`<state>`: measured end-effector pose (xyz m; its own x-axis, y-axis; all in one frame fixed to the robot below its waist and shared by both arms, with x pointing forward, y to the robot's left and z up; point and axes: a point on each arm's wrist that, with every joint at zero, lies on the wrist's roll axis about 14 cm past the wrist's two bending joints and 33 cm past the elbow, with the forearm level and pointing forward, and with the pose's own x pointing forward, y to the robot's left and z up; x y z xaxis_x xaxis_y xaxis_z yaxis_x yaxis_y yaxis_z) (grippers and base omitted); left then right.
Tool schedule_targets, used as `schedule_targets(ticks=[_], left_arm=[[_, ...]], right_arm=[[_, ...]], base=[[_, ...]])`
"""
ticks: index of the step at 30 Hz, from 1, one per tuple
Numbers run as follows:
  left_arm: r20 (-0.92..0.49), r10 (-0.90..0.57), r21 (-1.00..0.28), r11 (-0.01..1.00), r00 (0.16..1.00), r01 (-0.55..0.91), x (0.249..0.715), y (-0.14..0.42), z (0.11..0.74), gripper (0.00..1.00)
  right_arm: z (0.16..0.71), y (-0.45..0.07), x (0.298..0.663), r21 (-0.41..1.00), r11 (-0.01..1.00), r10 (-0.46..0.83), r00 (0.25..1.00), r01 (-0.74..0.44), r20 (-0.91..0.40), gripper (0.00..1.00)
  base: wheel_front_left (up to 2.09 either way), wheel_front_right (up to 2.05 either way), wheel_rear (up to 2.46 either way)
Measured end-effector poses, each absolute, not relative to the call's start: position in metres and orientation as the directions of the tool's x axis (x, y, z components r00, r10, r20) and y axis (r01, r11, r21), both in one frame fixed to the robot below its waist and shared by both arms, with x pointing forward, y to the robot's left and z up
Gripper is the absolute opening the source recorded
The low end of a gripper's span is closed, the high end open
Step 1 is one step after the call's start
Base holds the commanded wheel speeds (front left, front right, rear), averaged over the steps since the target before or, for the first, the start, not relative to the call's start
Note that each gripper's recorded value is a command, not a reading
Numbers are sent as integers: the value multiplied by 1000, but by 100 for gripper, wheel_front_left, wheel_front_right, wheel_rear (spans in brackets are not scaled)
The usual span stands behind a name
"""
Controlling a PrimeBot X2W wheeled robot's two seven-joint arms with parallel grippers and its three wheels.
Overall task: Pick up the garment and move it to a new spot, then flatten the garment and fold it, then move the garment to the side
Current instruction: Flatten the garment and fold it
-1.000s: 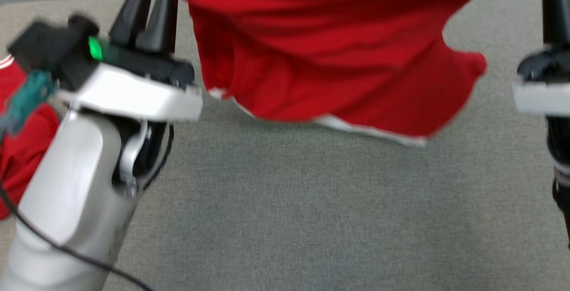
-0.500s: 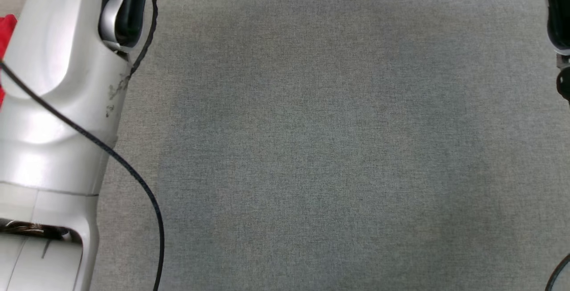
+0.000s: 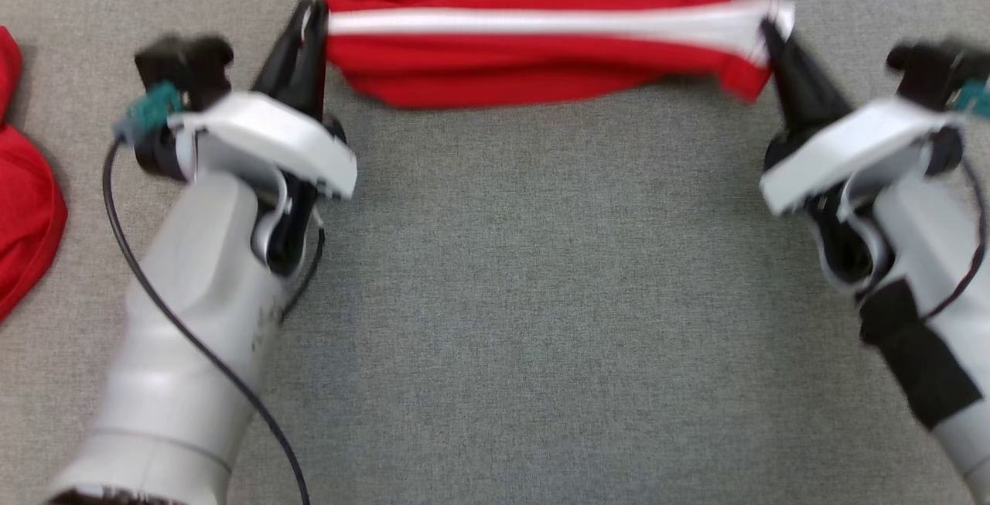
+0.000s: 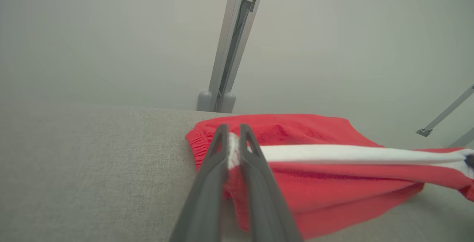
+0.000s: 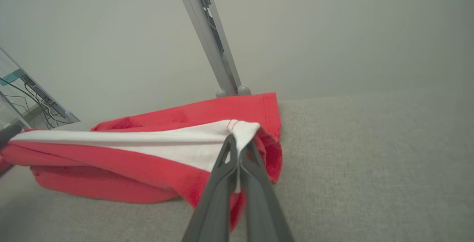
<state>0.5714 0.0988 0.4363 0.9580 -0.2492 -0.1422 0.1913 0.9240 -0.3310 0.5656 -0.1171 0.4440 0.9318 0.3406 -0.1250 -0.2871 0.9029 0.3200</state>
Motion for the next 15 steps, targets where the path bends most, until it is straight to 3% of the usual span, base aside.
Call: schedule_targets(ticks=[4,15], left_arm=[[-184,-245,-353,920,952,168,540,101,415,0],[-168,-238,-346,923,957,169,458,104,415,0]], right_arm=[[413,-117,532,378,893,338,918,-243,-208,0],[395,-128,447,483,862,304,917,-150,-257,0]], base=[[0,0,0],[0,0,0]])
